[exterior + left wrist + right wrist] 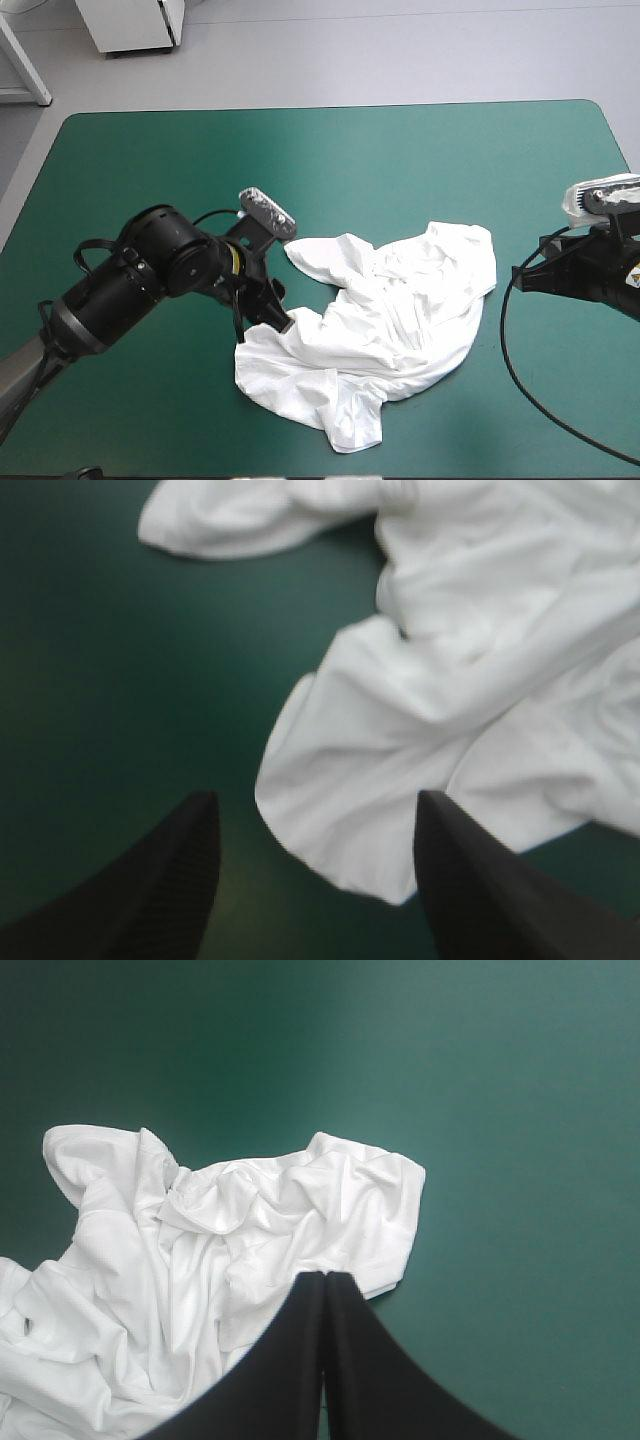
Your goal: Fold the cloth
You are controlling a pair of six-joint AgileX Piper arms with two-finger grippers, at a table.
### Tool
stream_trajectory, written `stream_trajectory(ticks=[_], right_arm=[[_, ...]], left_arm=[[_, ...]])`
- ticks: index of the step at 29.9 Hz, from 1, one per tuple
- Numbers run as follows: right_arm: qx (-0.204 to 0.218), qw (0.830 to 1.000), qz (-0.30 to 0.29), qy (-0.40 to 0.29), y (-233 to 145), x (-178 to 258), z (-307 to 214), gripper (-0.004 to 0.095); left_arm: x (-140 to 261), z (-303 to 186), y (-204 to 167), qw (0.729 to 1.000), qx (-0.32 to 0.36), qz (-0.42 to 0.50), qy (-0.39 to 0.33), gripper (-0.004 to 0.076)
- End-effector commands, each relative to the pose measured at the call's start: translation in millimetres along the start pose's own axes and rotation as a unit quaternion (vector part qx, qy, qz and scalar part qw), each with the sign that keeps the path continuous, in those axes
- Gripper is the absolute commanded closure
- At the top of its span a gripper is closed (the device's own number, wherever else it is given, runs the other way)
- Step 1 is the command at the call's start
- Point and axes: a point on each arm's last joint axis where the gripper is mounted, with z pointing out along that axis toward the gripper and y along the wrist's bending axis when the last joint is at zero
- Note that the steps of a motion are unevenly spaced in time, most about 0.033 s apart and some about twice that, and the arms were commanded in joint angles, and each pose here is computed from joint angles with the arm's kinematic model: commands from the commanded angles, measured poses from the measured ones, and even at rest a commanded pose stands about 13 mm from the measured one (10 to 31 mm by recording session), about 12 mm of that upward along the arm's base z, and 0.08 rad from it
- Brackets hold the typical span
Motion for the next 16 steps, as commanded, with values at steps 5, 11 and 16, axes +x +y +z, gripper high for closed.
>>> stream_trajectory(ticks=[5, 11, 16], right_arm=[[-0.017, 0.999, 0.016, -0.027, 4, -7, -6, 0.0927], [-0.006, 1.0, 0.02, 0.0, 0, -6, 3, 0.0927], [0.0, 0.996, 0.059, 0.062, -7, -8, 34, 0.0927]], left_arm=[[51, 48, 3, 0.993, -0.04, -0.026, 0.109, 0.0306], [61, 79, 22, 0.989, -0.033, -0.093, 0.109, 0.0306], [61, 95, 45, 0.986, -0.008, -0.128, 0.103, 0.0306]])
